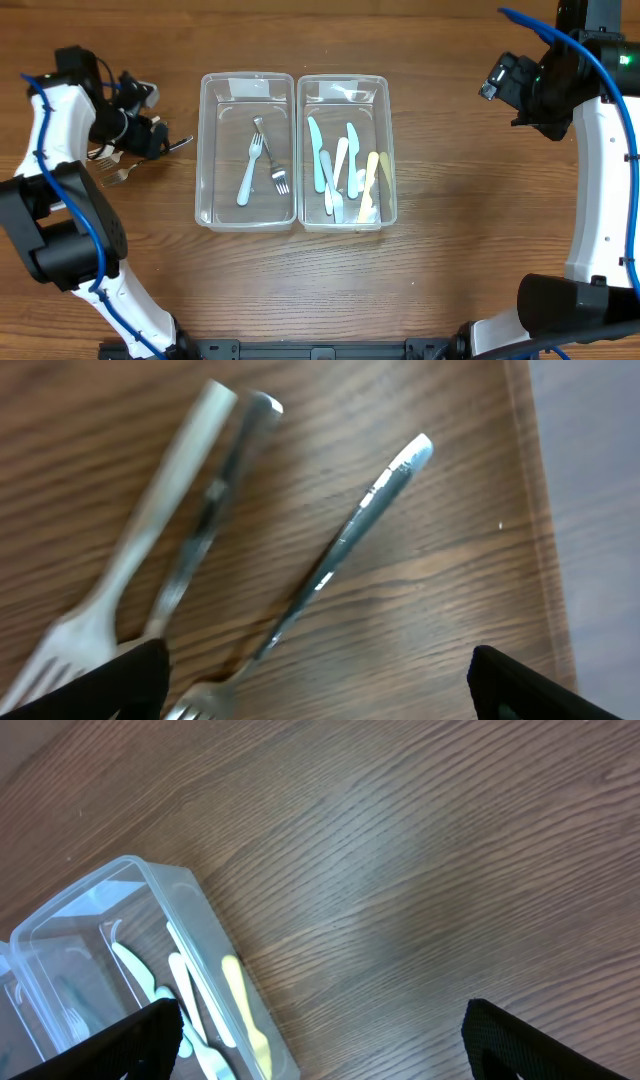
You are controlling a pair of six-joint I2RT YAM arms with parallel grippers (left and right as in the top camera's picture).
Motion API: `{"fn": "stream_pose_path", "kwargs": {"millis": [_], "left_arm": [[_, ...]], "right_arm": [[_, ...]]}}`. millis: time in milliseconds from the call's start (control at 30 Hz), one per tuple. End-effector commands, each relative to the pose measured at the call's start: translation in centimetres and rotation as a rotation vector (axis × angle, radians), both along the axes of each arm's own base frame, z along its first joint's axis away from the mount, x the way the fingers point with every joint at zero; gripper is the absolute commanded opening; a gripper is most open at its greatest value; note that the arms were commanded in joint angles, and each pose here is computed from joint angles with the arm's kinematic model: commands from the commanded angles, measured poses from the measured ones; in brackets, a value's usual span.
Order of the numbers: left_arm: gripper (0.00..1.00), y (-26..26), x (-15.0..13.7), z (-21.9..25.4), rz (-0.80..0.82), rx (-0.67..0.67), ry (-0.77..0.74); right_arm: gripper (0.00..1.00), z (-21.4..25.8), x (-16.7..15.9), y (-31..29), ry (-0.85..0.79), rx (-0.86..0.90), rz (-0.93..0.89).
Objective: Pack container
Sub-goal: 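Move the left gripper to the metal knife and grasp it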
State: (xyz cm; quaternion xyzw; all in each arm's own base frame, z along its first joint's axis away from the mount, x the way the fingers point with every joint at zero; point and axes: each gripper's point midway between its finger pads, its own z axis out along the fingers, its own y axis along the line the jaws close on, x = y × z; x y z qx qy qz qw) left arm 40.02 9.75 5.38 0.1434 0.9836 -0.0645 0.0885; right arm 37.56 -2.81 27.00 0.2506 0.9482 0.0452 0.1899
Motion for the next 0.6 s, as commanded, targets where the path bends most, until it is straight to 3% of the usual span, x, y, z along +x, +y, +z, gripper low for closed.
{"fn": "stream_pose_path", "kwargs": {"millis": [0,567], "left_arm": [[0.93,0.0,-1.3,-2.4,-0.054,0.029,0.045],[0.92,1.1,-3.2,-5.0,-0.048,0.112,0.1]], "right_arm": [[0.92,0.2,0.2,-0.1,-0.013,-0.004,0.001],[0.92,0.2,0.2,-0.1,-0.012,-0.003,0.0]]}}
